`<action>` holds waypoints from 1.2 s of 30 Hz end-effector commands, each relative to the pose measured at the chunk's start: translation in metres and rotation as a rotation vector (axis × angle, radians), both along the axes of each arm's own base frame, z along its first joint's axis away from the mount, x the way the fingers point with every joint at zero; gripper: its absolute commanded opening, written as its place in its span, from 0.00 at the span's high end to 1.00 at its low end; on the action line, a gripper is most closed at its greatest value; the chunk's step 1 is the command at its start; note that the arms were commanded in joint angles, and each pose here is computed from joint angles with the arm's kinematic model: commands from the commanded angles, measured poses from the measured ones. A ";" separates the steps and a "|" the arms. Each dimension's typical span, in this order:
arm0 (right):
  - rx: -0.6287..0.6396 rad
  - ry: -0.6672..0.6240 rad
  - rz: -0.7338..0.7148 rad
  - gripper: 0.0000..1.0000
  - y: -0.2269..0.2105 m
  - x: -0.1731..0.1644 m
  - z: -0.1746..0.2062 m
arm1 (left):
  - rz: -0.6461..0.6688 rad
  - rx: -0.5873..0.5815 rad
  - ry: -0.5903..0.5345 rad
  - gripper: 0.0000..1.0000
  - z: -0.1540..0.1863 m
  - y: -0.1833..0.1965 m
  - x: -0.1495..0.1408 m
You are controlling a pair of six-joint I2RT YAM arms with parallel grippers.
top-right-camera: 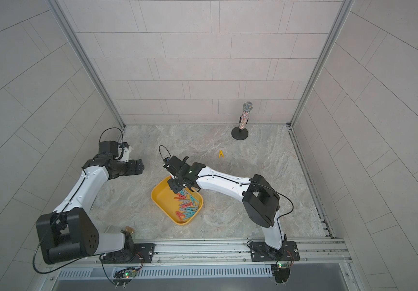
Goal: Take the clothespins out of the storage box
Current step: Place the clothespin at the center of the board.
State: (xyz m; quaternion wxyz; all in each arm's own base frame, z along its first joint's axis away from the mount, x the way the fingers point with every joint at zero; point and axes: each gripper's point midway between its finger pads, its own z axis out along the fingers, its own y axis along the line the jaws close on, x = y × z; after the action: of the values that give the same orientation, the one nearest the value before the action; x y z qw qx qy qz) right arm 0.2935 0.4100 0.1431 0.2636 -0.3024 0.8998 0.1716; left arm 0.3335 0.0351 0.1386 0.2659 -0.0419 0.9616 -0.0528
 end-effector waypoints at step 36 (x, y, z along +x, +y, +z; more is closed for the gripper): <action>0.039 0.173 -0.765 1.00 -0.264 0.137 -0.069 | -0.016 -0.012 0.007 0.00 0.000 -0.002 -0.006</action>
State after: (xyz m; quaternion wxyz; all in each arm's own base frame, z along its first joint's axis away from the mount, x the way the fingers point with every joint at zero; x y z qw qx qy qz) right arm 0.4199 0.1528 0.0798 0.2352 0.0743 0.9627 0.1110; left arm 0.3318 0.0317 0.1379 0.2622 -0.0385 0.9623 -0.0614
